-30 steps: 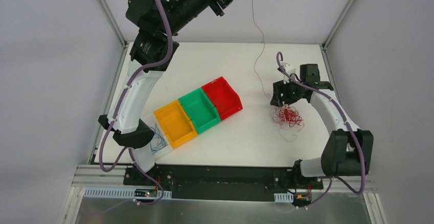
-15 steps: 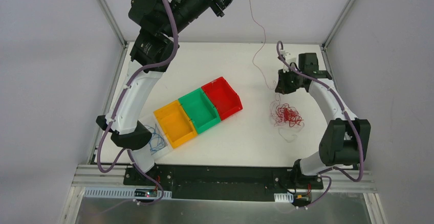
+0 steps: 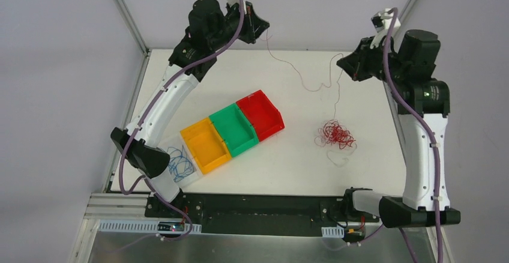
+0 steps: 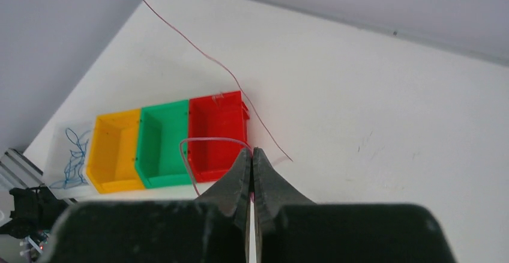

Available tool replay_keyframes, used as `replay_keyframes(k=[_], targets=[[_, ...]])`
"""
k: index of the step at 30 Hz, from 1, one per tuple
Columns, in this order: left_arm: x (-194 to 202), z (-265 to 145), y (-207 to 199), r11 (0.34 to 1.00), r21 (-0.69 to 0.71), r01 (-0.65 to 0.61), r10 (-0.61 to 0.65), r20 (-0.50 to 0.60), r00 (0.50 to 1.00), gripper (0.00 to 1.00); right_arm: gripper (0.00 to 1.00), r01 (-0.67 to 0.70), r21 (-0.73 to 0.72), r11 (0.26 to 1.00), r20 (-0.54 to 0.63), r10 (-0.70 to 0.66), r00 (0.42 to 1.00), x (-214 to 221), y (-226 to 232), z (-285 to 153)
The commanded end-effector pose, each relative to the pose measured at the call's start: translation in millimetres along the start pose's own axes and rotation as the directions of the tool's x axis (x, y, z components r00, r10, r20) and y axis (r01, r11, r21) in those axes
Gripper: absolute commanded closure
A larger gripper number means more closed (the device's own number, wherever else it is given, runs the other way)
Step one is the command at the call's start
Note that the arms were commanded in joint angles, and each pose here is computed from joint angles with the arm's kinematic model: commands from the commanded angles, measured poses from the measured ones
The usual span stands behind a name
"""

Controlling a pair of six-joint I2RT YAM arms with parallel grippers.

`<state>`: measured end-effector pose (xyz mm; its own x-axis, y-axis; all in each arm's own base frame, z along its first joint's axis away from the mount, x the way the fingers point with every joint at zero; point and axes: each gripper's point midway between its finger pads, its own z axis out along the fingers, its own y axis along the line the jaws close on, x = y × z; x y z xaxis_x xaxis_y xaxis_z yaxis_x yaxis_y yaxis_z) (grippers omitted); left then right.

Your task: Untangle the cables

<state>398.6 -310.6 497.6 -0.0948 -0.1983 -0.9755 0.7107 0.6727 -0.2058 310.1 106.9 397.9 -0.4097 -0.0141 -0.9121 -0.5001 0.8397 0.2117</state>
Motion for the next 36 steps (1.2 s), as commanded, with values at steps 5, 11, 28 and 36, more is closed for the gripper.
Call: replay_keyframes(k=[5, 11, 28, 36], targets=[[55, -26, 8, 0.982, 0.059, 0.179, -0.167, -0.166, 0.972, 1.00, 1.00, -0.060, -0.049, 0.997, 0.186, 0.069, 0.980, -61, 34, -37], [77, -42, -10, 0.951, 0.182, 0.249, -0.197, -0.261, 0.945, 1.00, 1.00, -0.106, -0.179, 0.978, 0.299, 0.157, 0.941, -114, 59, -46], [128, -63, -29, 0.900, 0.329, 0.286, -0.133, -0.417, 0.899, 1.00, 1.00, -0.285, -0.405, 0.869, 0.063, 0.337, 0.939, -64, 92, 28], [185, -35, 9, 0.932, 0.179, 0.315, -0.192, -0.493, 0.848, 1.00, 1.00, -0.280, -0.460, 0.843, -0.056, 0.287, 0.956, 8, 124, 98]])
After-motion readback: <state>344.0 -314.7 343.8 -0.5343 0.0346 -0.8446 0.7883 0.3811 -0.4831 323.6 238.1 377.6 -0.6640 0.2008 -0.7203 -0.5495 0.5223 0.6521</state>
